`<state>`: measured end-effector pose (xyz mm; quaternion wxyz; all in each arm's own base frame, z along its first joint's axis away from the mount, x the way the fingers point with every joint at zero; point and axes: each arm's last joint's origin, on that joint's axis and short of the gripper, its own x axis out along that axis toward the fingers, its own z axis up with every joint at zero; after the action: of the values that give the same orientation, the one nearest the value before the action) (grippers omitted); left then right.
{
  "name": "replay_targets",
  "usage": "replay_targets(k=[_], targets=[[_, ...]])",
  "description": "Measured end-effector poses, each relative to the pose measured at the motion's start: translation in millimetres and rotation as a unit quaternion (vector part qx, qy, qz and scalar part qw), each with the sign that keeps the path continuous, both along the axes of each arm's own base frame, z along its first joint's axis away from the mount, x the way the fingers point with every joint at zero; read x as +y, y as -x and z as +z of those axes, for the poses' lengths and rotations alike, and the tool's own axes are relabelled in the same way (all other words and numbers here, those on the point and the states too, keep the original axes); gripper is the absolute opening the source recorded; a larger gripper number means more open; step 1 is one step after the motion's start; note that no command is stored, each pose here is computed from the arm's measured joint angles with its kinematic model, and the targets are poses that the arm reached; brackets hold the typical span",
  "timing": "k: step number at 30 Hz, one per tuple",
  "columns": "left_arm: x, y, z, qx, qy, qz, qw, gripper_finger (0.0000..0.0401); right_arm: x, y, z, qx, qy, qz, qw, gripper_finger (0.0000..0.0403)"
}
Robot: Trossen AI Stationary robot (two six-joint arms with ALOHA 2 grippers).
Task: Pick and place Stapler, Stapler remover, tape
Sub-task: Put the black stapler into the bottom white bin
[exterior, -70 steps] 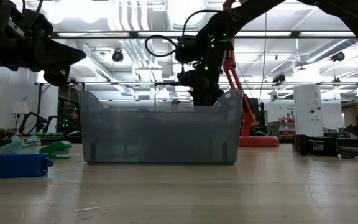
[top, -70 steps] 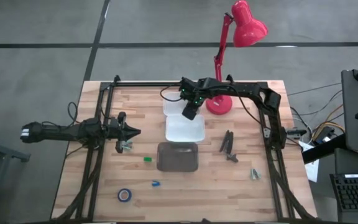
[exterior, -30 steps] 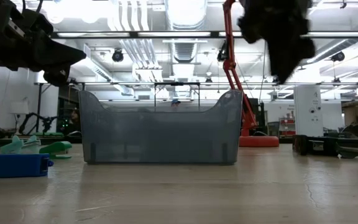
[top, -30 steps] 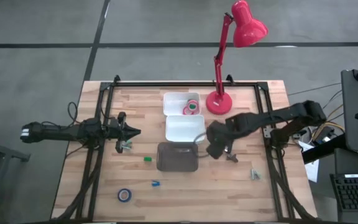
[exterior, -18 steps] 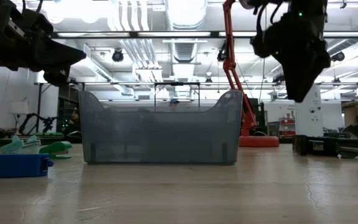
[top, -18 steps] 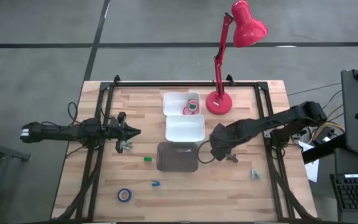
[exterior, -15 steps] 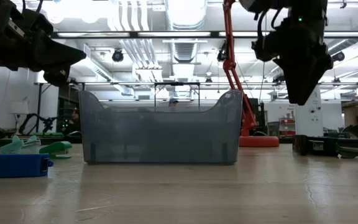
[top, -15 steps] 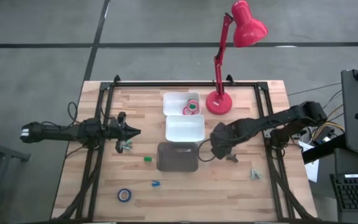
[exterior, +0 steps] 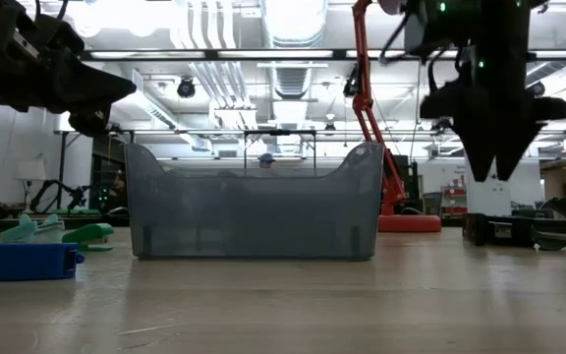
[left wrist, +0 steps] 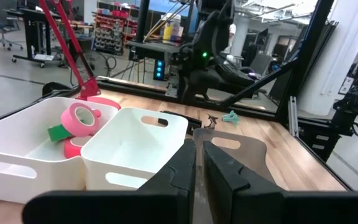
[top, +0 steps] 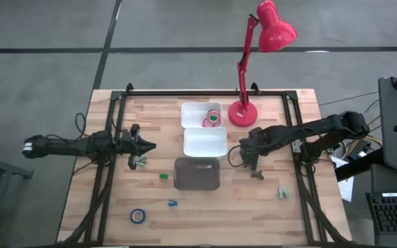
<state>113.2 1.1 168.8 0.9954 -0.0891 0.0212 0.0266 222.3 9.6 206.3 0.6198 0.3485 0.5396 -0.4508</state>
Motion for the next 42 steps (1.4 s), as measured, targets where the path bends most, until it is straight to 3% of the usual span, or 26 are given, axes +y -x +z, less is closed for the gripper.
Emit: replay_targets(k=[5,13,16,23,29,42], targets=[[0.0,0.0,0.0,0.000,0.000,0.000,1.000,0.0030,-3.2,0.8,-11.8,0.001,0.010,0.005,1.000,0.0192],[0.0,0.0,0.0,0.000,0.000,0.000,1.000,0.0030,-4.3,-16.7,-17.1,-0.095,0.005,-0.012,0.995,0.0192],[0.0,0.0,-0.1,0.000,0.000,0.000,1.000,0.0030,-5.1,-16.7,-19.9,-0.089,0.003,-0.036,0.995,0.0192],[0.0,0.0,0.0,0.000,0.000,0.000,1.000,0.0030,-1.5,-27.5,-32.8,-0.090,-0.039,-0.043,0.994,0.0192],[0.0,0.0,-0.1,0.000,0.000,0.000,1.000,0.0030,-0.5,-32.0,-41.4,-0.069,-0.044,-0.033,0.996,0.0192],[0.0,0.0,0.0,0.000,0.000,0.000,1.000,0.0030,11.2,-27.6,-31.8,-0.095,-0.070,-0.050,0.992,0.0192]])
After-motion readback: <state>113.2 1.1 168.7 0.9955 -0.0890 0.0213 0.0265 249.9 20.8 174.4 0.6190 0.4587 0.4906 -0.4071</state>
